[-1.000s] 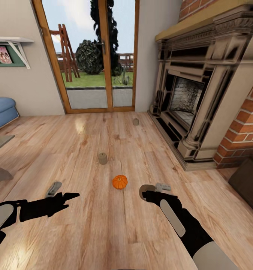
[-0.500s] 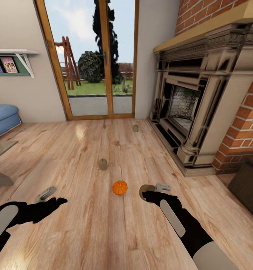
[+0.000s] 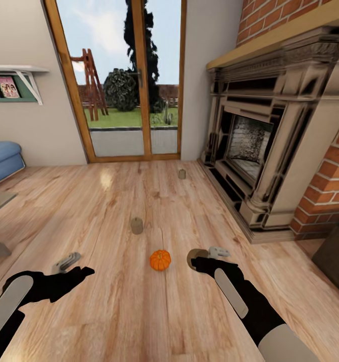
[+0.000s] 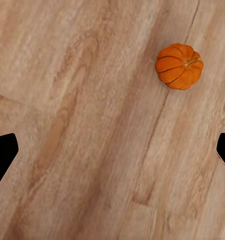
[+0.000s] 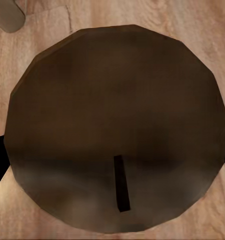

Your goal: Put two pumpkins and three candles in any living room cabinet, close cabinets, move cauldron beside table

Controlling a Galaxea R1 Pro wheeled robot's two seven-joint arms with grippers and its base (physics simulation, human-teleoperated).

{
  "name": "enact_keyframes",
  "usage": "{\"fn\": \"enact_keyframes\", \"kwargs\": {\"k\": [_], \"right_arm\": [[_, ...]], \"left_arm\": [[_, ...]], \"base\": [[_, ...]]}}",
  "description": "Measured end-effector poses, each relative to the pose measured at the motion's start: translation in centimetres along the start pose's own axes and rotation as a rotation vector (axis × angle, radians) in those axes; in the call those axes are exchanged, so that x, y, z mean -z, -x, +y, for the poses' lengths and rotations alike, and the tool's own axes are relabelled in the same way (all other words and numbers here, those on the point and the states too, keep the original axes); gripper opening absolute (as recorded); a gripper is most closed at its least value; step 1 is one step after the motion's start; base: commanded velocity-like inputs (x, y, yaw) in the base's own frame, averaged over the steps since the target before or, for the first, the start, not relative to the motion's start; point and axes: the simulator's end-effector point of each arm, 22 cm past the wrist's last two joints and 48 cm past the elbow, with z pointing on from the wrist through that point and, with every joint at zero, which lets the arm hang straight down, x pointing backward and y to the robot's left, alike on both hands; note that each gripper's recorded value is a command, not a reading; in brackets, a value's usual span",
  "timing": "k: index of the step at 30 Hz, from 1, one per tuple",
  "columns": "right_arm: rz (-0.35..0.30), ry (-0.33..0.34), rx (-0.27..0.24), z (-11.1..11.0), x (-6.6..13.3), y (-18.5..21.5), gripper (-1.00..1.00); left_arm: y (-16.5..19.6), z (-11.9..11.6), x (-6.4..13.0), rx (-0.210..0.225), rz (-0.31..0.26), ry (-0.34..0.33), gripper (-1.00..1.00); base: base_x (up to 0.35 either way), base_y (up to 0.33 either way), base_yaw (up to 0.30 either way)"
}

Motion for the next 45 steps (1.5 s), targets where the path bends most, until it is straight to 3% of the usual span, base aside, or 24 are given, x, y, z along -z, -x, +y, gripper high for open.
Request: {"fn": "enact_keyframes", "kwargs": {"k": [12, 30, 45], "right_arm": [[0.002, 0.0, -0.003, -0.03, -0.03, -0.05, -1.0], [0.018, -0.007, -0.003, -0.4, -0.35, -0.73, -1.0], [0.012, -0.007, -0.003, -0.33, -0.13, -0.47, -1.0]], "left_arm": [[0.06, -0.06, 0.05, 0.0, 0.0, -0.006, 1.0], [0.0, -0.19, 0.04, 0.003, 0.004, -0.012, 1.0], [0.07, -0.4, 0.31, 0.002, 0.001, -0.019, 1.0]], "base": [[0.339, 0.027, 0.074], [0.282, 0.184, 0.02], [0.151, 0.23, 0.253]]}}
